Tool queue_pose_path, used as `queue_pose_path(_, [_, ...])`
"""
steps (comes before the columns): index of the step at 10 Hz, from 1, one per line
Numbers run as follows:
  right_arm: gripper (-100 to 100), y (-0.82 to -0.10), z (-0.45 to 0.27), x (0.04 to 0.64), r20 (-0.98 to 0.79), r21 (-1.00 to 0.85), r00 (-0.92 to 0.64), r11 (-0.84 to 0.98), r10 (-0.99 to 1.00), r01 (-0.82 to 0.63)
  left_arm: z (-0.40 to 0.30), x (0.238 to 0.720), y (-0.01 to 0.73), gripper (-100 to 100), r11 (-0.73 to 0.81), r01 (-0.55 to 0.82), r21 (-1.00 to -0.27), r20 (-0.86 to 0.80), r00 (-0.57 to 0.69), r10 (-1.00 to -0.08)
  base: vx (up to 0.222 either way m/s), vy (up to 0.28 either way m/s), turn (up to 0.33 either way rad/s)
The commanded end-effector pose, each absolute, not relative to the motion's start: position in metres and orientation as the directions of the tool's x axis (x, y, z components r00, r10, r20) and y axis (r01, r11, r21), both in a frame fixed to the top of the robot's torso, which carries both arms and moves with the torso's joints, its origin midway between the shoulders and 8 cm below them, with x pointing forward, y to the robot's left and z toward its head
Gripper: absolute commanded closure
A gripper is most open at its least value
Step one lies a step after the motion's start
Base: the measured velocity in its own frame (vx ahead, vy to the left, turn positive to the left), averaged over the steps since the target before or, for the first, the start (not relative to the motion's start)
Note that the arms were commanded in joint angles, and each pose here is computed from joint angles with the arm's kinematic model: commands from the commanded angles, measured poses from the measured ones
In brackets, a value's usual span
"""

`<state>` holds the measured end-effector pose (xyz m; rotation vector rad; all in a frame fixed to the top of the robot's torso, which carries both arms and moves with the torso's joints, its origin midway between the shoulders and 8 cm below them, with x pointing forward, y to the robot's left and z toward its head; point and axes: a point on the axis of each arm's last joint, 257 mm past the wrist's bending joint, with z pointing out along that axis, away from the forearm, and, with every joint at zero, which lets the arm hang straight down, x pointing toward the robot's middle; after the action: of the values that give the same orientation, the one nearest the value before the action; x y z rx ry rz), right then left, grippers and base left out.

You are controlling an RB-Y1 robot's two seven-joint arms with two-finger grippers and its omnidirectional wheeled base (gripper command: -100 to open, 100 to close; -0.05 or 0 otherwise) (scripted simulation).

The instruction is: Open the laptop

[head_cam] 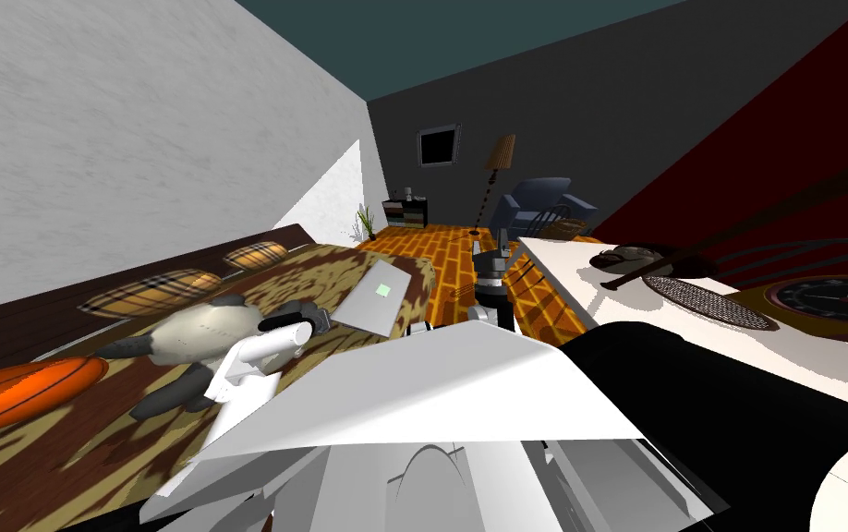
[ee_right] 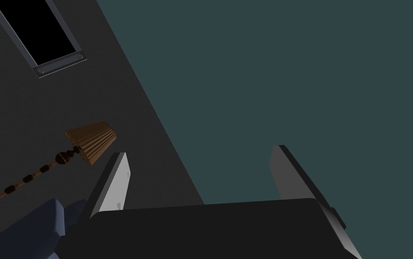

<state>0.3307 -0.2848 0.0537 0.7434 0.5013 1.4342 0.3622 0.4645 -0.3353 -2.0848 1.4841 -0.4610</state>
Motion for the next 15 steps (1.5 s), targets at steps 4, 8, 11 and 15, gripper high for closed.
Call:
queue_pose_path(4, [0, -0.285, 0.054, 0.331, 0.123, 0.718, 0.096, -0.022, 0.988, -0.696, -0.336, 0.363, 0.461, 100, -0.252, -0.760, -0.599, -0.025, 0.333, -0.943, 0.001, -0.003, 0.009])
queue_pose_path(8, [0, -0.285, 0.054, 0.331, 0.123, 0.718, 0.096, -0.022, 0.988, -0.696, -0.350, 0.355, 0.454, 100, -0.290, -0.773, -0.565, 0.008, 0.346, -0.938, -0.006, 0.017, -0.069])
queue_pose_path(11, [0, -0.285, 0.054, 0.331, 0.123, 0.718, 0.096, -0.022, 0.988, -0.696, -0.321, 0.350, 0.457, -100, -0.280, -0.768, -0.576, -0.005, 0.345, -0.938, 0.008, -0.023, 0.019])
queue_pose_path(15, [0, -0.285, 0.054, 0.331, 0.123, 0.718, 0.096, -0.022, 0.988, -0.696, -0.294, 0.342, 0.454, -100, -0.268, -0.771, -0.578, -0.016, 0.339, -0.941, 0.014, -0.011, 0.019])
